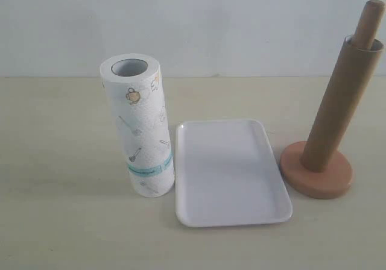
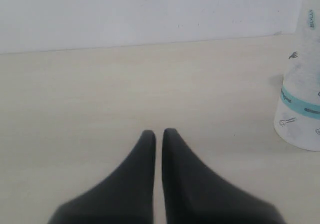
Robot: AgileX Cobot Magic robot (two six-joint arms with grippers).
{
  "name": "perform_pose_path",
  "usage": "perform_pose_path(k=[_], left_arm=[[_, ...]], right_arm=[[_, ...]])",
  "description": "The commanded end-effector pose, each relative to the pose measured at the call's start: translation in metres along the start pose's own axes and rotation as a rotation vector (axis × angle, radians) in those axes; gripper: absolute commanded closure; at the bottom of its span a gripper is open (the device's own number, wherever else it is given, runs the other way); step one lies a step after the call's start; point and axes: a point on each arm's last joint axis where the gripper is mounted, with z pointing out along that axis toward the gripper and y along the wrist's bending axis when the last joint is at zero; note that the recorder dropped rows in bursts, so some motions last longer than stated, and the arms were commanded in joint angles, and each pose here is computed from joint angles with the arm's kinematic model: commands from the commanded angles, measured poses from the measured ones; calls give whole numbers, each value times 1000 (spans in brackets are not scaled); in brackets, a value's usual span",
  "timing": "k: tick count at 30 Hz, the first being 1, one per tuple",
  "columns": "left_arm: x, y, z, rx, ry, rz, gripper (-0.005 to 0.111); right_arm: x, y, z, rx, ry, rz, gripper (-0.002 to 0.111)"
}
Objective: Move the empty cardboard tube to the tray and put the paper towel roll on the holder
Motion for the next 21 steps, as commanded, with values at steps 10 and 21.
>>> perform_pose_path(k=[10, 21], left_arm=[[0, 0, 0, -4, -5, -2, 103], [0, 0, 0, -4, -5, -2, 103]], right_arm=[[-1, 0, -1, 2, -11, -5, 107], [-34, 11, -8, -50, -400, -394, 107]])
